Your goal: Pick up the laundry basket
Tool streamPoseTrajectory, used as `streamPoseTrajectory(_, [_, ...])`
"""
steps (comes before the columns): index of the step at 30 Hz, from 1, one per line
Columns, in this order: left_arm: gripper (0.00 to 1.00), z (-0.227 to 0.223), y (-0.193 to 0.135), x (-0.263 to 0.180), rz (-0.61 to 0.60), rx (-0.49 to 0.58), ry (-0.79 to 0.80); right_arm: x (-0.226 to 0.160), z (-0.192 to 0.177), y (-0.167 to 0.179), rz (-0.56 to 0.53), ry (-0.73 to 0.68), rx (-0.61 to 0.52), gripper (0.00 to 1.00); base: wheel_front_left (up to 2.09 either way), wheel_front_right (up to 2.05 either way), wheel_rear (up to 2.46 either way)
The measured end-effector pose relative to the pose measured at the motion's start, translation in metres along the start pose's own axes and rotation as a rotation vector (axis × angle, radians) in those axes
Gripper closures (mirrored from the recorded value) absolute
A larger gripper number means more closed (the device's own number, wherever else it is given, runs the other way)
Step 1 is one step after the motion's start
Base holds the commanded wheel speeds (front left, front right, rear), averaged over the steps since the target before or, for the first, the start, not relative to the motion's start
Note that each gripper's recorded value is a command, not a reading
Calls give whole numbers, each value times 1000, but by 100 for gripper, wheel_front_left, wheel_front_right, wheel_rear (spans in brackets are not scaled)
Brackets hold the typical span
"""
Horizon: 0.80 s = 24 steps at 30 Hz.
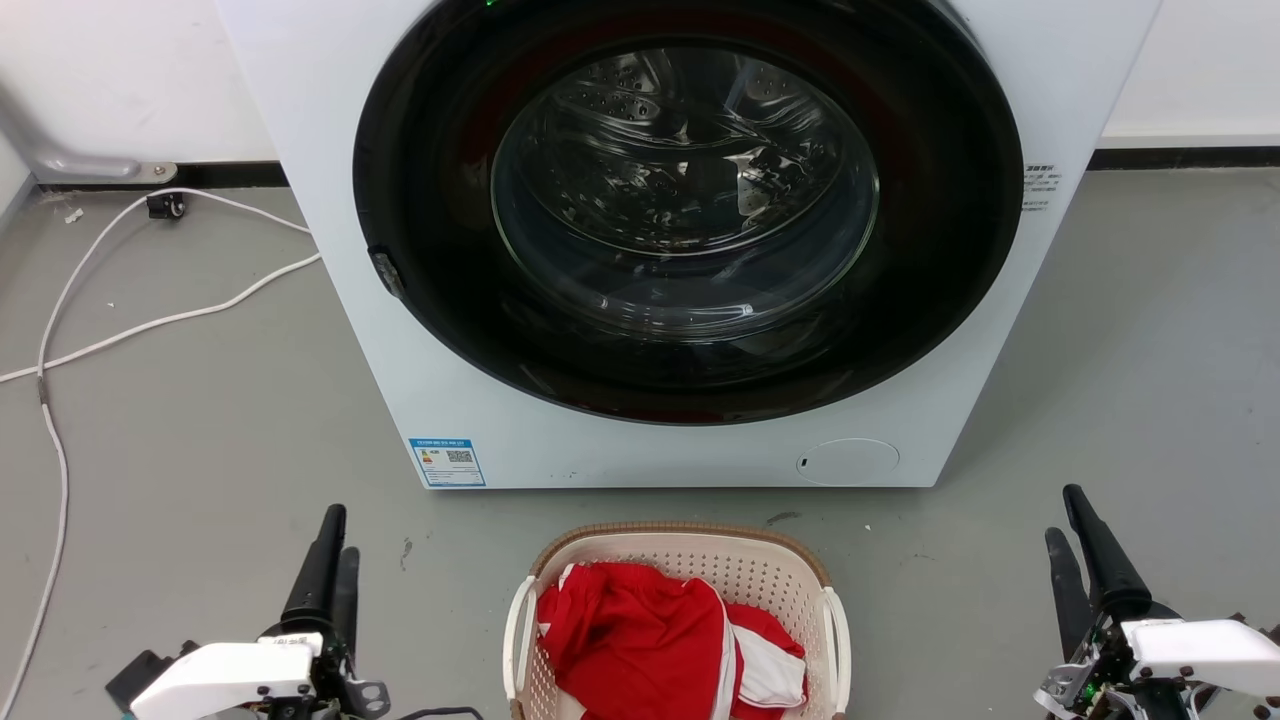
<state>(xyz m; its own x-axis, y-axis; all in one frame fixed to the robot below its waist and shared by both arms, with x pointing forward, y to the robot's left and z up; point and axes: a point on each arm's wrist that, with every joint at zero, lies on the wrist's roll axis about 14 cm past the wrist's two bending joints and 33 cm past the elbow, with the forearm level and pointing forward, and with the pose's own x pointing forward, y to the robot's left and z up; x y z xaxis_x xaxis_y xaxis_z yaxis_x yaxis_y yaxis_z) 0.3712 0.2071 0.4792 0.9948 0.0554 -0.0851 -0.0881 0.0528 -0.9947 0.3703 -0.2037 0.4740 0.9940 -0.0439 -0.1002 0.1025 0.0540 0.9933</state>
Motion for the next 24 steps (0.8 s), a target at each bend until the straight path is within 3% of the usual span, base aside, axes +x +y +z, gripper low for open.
streamPoseTrajectory(11, [0,22,-5,-4,4,163,-87,0,10,9,18,-40,-307,0,0,0,0])
streamPoseTrajectory(24, [0,28,-36,-5,-50,425,-141,2,5,52,150,-71,-675,0,0,0,0])
